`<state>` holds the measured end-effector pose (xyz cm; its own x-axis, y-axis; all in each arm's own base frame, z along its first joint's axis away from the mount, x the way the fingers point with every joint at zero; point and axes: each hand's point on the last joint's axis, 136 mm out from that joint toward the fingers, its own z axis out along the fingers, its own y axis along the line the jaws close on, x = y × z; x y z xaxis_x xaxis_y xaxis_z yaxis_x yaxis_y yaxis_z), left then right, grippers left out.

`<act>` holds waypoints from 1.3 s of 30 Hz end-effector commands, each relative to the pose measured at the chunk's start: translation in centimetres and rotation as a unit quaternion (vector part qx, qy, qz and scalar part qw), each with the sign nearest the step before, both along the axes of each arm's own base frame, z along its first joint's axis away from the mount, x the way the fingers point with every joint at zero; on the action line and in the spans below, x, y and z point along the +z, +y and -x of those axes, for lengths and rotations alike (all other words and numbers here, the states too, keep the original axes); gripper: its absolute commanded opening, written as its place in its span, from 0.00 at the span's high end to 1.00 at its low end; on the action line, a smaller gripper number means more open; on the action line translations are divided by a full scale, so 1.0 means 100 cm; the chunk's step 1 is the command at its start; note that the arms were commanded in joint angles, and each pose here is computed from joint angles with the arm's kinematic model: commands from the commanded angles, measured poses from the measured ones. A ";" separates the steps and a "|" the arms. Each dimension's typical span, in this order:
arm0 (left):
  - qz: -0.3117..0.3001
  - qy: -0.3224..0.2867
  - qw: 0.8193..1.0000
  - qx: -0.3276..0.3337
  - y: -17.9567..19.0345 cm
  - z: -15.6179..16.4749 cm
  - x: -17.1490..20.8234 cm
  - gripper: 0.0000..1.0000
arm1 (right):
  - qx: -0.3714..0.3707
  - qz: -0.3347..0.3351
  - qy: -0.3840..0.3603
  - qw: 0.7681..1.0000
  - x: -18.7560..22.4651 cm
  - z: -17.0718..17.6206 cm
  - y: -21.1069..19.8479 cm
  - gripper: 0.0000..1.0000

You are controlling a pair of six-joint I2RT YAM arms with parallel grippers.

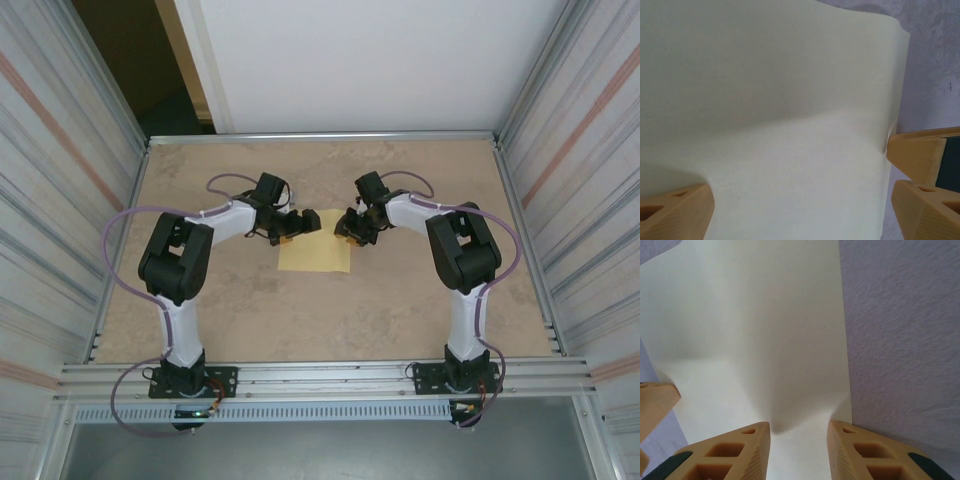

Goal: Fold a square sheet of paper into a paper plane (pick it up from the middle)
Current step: First fold in half a square sheet of paper at the center of the table.

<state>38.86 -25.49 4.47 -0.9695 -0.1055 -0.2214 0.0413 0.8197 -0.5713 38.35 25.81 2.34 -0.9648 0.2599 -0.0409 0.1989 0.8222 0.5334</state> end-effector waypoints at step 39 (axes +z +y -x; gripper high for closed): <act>-0.017 0.016 1.000 -0.019 0.000 0.016 0.002 0.40 | 0.019 -0.054 0.036 0.998 -0.020 0.009 0.038 0.69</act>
<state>37.42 -25.28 3.77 -0.9785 -0.0813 -0.1896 0.0370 0.8351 -0.5488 39.09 30.00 2.37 -0.9769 0.2132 -0.0118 0.1533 0.7387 0.6564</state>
